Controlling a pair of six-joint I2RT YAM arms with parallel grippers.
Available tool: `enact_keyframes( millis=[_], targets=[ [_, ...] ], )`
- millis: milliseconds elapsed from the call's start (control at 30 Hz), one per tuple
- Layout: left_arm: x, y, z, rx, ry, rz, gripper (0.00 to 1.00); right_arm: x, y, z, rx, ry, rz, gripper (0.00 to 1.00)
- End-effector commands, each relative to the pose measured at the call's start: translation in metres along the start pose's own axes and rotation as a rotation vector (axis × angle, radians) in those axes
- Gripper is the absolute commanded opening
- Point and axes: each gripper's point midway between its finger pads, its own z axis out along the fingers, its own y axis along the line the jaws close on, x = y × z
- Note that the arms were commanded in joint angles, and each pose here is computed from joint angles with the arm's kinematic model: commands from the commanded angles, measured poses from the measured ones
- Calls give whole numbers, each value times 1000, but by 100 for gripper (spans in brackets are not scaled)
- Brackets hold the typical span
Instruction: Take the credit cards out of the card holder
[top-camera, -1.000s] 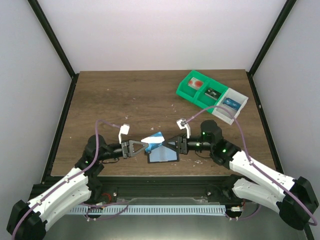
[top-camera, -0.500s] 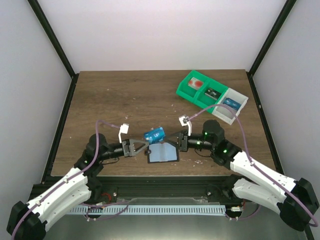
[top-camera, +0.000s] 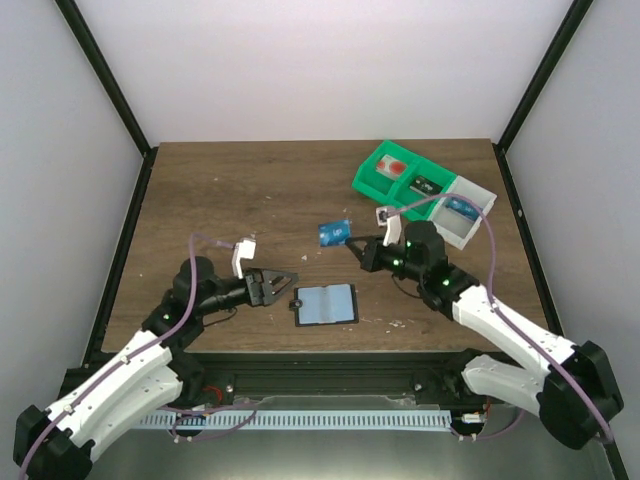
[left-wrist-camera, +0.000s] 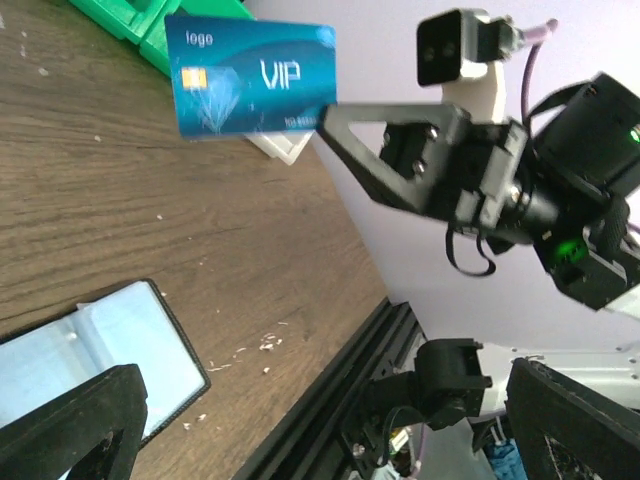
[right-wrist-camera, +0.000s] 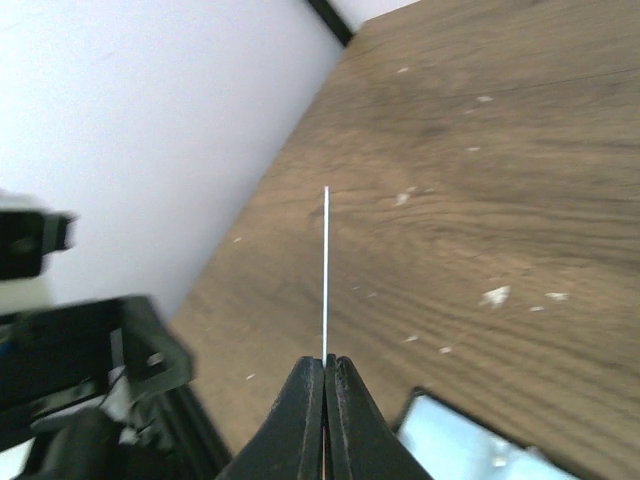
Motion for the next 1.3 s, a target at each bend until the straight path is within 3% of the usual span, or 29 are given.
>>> enact_keyframes(
  millis=[0,500,900,1267],
  targets=[
    [-8,-1,-6,-32,-35,76,100,-50,-42,-8,153,-108,-1,1],
    [1,12,-9,-108,12,161,100,-136,-180,-102,591,-342,162,0],
    [5,19,-10,-134,21,128,100,-141,-256,-146,836,-357,219,1],
    [4,21,-12,-144,2,127,100,-134,-300,-154,854,-314,303,0]
  ],
)
